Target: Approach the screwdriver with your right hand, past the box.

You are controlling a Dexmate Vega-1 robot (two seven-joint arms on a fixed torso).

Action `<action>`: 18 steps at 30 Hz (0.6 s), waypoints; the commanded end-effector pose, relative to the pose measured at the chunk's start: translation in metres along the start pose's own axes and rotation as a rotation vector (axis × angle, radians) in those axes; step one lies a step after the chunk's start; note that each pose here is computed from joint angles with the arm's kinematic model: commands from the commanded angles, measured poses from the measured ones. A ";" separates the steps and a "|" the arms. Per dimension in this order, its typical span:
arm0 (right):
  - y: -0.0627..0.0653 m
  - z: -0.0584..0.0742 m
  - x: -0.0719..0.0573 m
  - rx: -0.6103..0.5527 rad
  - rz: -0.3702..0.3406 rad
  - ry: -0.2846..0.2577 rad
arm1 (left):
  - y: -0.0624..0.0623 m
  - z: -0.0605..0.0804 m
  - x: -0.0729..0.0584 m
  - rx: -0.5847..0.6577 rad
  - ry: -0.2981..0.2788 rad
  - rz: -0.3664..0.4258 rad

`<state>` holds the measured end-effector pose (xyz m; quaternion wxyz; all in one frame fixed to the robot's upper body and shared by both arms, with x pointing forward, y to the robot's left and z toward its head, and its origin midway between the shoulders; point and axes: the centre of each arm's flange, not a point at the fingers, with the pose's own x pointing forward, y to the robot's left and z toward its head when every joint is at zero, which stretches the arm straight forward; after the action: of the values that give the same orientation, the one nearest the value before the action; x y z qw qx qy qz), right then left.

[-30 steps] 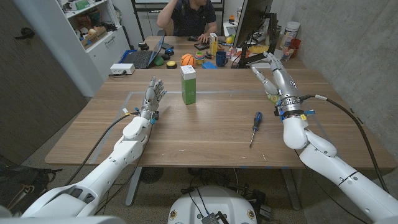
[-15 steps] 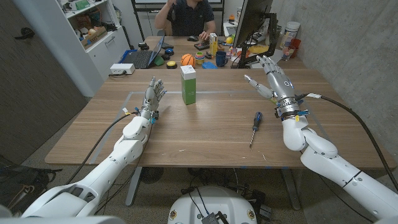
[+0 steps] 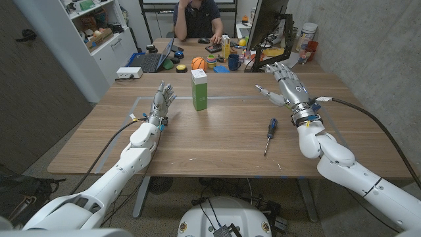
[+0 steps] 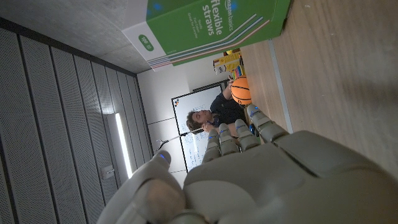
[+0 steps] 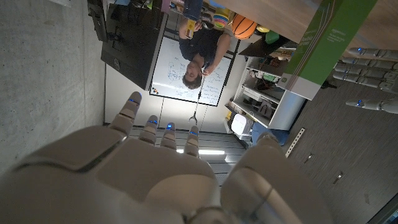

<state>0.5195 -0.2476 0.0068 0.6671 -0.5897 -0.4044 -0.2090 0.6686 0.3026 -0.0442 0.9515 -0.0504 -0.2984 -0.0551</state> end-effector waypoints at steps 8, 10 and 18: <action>0.014 -0.008 0.000 -0.066 0.105 0.034 | 0.001 0.000 -0.001 -0.002 0.001 0.003; 0.016 -0.008 0.000 -0.070 0.110 0.033 | 0.001 0.000 -0.001 -0.001 0.000 0.002; 0.023 -0.008 0.001 -0.088 0.168 0.029 | 0.003 0.000 -0.002 -0.001 -0.002 0.006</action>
<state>0.5315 -0.2507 -0.0009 0.6631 -0.6261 -0.3601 -0.1963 0.6685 0.3035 -0.0448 0.9516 -0.0507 -0.2981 -0.0542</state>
